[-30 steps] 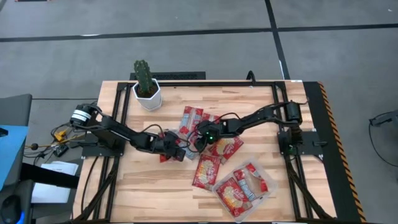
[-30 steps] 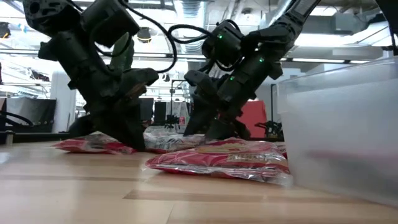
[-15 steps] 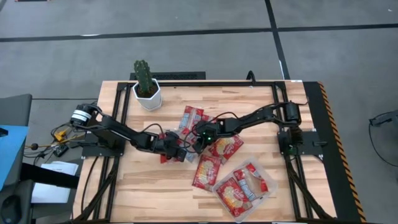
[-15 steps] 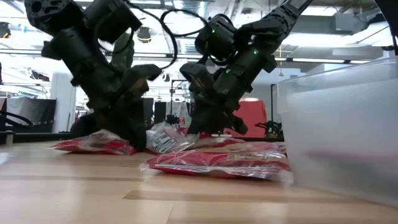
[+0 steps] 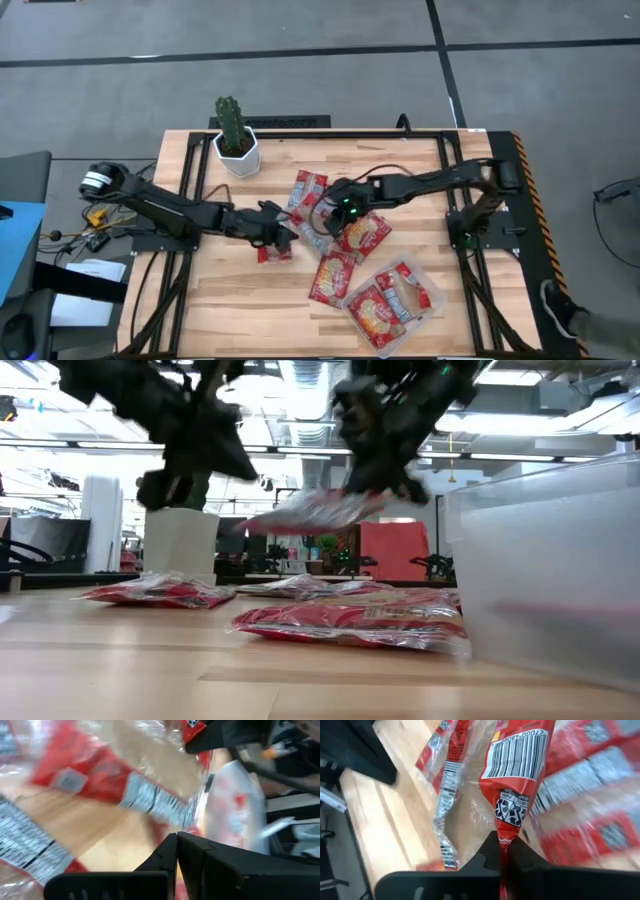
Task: Sort popcorn bags into baskets
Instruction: Put the red popcorn bag into the transparent container
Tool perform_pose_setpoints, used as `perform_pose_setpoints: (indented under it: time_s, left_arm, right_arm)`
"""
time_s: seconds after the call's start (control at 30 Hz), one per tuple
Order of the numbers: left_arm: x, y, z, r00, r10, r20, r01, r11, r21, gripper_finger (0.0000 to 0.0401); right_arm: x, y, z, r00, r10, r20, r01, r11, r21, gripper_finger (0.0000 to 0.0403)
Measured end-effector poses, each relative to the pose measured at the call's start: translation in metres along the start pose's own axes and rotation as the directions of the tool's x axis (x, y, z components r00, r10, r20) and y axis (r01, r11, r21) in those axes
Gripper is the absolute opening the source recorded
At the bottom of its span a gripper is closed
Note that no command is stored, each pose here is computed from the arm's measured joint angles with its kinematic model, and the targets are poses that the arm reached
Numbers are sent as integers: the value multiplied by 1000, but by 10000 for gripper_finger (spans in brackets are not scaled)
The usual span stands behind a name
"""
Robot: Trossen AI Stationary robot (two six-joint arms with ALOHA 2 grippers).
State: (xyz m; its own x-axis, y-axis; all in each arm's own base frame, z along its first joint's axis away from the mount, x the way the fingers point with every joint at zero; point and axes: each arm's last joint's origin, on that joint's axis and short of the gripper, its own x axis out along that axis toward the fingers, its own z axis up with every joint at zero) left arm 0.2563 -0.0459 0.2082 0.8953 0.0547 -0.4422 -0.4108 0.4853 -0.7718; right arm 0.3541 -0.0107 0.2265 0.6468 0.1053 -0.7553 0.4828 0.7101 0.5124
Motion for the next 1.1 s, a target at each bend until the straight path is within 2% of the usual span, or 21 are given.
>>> perform_pose_setpoints:
  time_s: [0.1, 0.2, 0.33, 0.53, 0.67, 0.83, 1.1]
  left_arm:
    - [-13, -7, 6, 999, -48, 7, 48, 999, 11, 0]
    - [-23, -11, 10, 997, -77, 18, 76, 997, 25, 0]
    - [-29, -14, 13, 995, -93, 40, 91, 995, 44, 0]
    - [-29, -14, 13, 994, -95, 47, 93, 994, 48, 0]
    - [-28, -13, 13, 995, -86, 41, 83, 995, 51, 0]
    - [-28, -11, 12, 997, -65, 32, 63, 996, 55, 0]
    - [-28, -10, 11, 998, -55, 28, 53, 997, 58, 0]
  right_arm:
    - [-32, 9, -9, 1000, -4, -13, 5, 1000, 15, 20]
    - [-63, 25, -30, 999, -1, -39, 2, 1000, 14, 20]
    - [-100, 50, -72, 997, 10, -77, -6, 999, 51, 15]
    - [-133, 85, -144, 999, 34, -41, -25, 978, 206, 26]
    - [-130, 100, -191, 1000, 9, -23, -2, 957, 290, 23]
    - [-106, 108, -238, 996, -63, -63, 82, 934, 347, 26]
    - [-71, 112, -262, 986, -113, -123, 150, 925, 350, 37]
